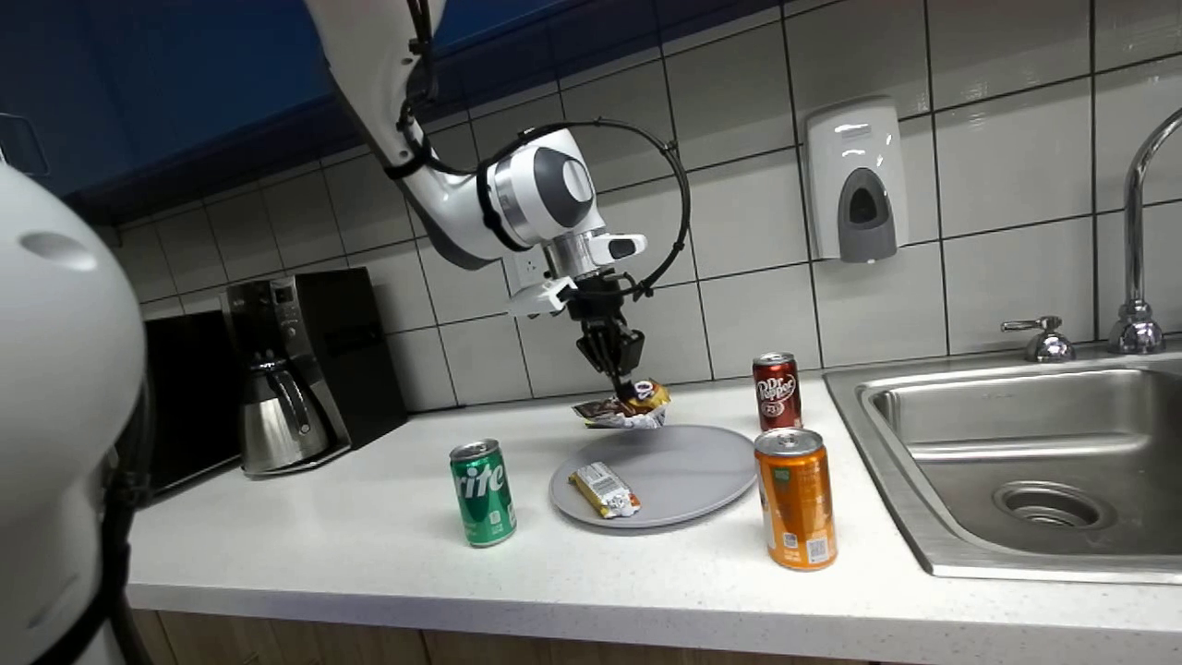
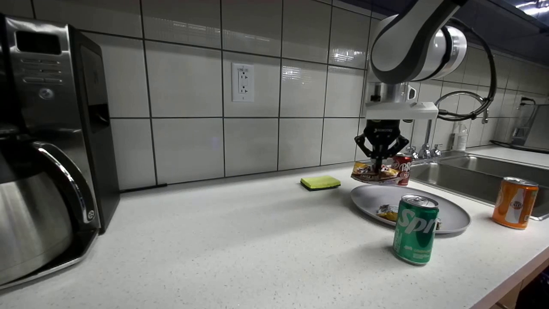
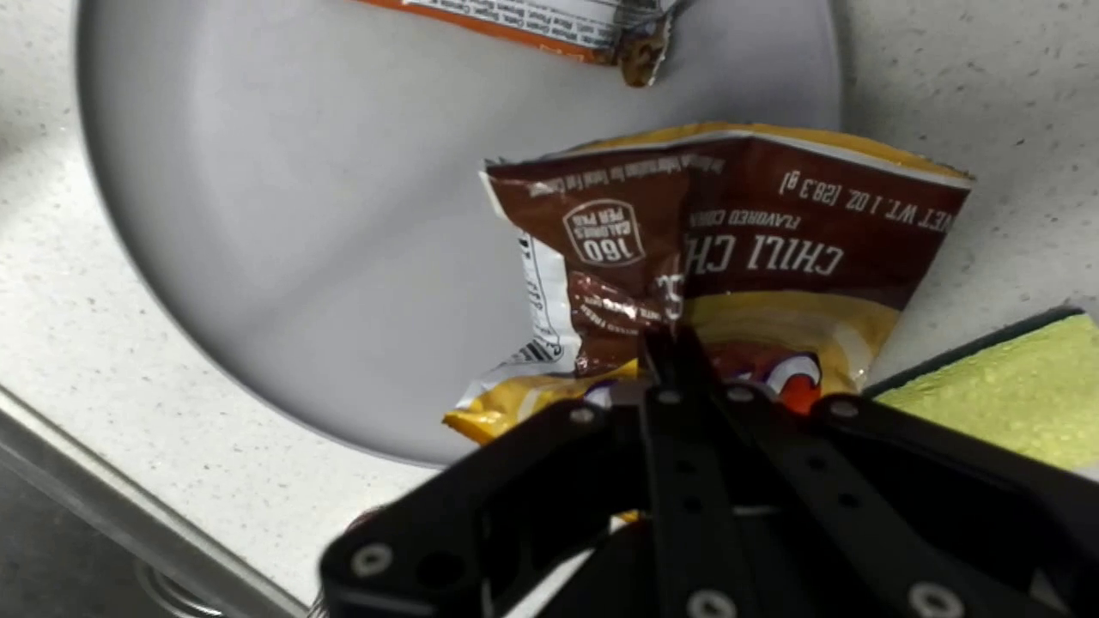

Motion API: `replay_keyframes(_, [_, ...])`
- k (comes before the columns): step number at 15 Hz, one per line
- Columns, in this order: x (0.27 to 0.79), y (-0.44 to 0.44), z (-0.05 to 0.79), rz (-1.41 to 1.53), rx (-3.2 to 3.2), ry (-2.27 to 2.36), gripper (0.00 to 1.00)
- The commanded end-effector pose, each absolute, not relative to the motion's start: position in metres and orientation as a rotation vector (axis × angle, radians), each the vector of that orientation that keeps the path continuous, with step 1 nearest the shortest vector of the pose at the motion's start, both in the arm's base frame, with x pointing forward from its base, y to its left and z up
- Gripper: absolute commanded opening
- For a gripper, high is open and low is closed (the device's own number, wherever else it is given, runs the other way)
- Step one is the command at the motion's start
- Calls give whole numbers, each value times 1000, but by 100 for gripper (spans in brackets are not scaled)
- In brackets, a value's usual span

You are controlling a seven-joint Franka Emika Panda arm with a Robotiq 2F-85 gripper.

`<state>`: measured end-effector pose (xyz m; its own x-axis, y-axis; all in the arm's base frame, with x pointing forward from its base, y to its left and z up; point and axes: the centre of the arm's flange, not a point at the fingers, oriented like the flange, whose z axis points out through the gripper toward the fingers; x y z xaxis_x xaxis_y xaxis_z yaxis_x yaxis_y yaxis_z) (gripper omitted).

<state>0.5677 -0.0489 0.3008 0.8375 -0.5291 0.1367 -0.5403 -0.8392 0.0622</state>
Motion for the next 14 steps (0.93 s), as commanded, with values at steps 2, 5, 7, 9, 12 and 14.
replay_keyframes(2, [575,-10,310,188,2919,-756,0])
replay_keyframes(5, [584,17,312,192,2933,-664,0])
replay_keyframes(7, [590,35,311,189,2943,-604,0])
replay_keyframes(9, [595,51,308,176,2951,-550,0])
replay_keyframes(12, [601,74,302,156,2959,-470,0])
replay_keyframes(14, [604,87,299,143,2961,-429,0])
